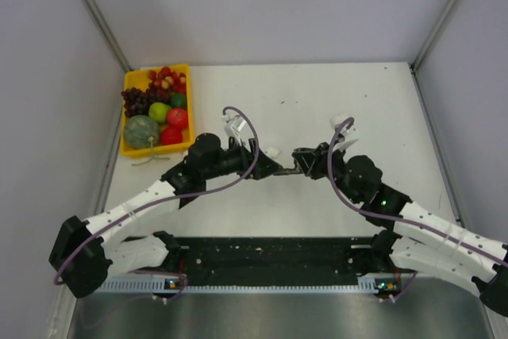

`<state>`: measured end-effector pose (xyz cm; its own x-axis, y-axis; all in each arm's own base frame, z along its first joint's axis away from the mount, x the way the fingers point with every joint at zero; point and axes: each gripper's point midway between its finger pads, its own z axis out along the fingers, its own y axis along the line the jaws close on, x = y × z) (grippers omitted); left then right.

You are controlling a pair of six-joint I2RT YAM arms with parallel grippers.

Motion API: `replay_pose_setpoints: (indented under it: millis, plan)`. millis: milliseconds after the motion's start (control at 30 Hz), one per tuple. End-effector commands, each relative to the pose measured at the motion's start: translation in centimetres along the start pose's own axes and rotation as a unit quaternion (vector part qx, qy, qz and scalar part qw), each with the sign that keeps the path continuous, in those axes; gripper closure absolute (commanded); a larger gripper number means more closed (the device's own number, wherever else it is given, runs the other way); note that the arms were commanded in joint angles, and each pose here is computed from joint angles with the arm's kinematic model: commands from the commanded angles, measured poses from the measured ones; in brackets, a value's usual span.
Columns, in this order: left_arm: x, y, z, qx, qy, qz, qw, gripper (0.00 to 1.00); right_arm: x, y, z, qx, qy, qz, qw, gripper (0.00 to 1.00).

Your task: Install the water faucets

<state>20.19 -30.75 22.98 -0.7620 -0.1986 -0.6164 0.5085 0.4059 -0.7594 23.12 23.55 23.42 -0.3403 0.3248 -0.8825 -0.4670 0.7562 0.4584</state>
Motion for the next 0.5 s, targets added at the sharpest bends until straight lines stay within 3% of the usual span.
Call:
replay_pose_setpoints:
  millis: [0, 300, 467]
  plan:
    - [-1.4, -2.2, 0.8, 0.029, -0.02, 0.004, 0.999, 0.25, -2.2, 1.4, -0.4, -0.025, -0.039, 0.008, 0.999, 1.0]
    - [-0.2, -2.8, 1.6, 0.039, 0.004, 0.012, 0.999, 0.51, -2.2, 1.3, -0.4, -0.023, -0.039, 0.008, 0.999, 1.0]
    - [-0.1, -3.3, 1.6, 0.052, 0.008, 0.023, 0.998, 0.86, -2.0, 1.2, -0.4, -0.022, -0.037, 0.007, 0.999, 1.0]
